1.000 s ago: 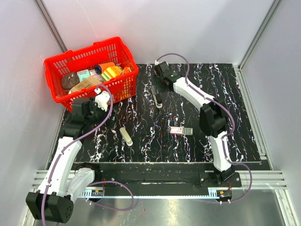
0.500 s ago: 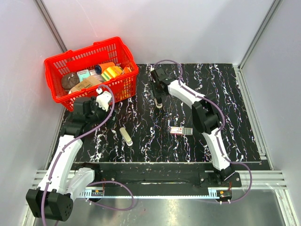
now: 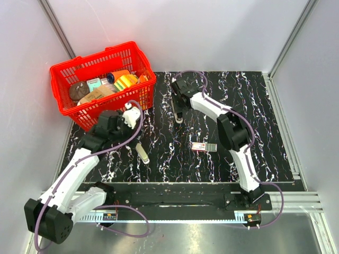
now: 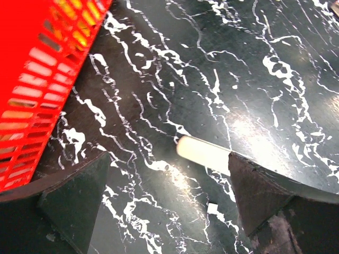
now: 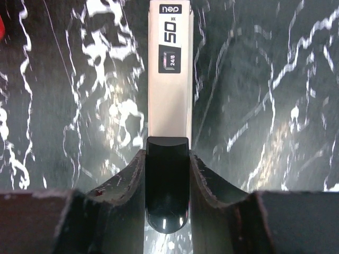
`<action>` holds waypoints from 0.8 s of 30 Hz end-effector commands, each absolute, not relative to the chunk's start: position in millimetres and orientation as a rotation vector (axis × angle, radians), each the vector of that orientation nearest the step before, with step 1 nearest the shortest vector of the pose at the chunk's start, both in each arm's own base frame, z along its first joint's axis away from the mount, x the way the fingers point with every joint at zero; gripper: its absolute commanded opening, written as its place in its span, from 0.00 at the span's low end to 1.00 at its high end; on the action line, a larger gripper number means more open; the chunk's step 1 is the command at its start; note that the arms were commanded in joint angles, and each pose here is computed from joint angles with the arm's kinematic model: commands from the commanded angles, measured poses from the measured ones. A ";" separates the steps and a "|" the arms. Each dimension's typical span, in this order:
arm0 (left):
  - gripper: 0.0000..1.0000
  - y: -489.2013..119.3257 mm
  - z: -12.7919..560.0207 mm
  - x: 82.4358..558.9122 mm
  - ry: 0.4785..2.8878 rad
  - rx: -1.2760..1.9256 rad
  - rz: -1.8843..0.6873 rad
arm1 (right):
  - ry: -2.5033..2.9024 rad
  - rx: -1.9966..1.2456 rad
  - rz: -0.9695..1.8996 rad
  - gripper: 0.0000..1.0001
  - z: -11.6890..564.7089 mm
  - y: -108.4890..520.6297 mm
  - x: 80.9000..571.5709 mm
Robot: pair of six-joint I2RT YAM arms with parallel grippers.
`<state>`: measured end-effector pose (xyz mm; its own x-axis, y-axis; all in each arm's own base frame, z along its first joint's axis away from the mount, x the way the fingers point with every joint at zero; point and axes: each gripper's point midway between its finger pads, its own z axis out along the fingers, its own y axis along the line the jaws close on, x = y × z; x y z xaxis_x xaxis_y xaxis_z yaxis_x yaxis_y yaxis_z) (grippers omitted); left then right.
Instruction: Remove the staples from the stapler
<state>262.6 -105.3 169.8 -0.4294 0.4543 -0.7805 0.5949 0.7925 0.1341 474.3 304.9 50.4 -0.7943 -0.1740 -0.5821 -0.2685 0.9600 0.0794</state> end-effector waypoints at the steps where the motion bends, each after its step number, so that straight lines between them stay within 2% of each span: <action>1: 0.99 -128.6 176.5 275.5 2.040 0.803 -0.202 | 2.360 -0.148 0.412 0.00 139.3 309.9 457.9; 7: 0.99 -180.4 166.4 277.9 1.926 0.897 -0.301 | 2.305 0.044 0.705 0.00 173.5 309.3 404.4; 16: 0.99 -235.5 159.7 261.8 1.954 0.949 -0.647 | 2.221 0.151 0.900 0.00 204.0 321.2 336.0; 21: 0.99 -259.1 160.5 240.4 1.942 1.043 -0.858 | 2.156 0.216 0.961 0.00 211.3 331.3 313.5; 24: 0.99 -261.8 150.9 239.1 1.952 1.082 -0.860 | 2.129 0.253 1.011 0.00 215.3 334.2 303.7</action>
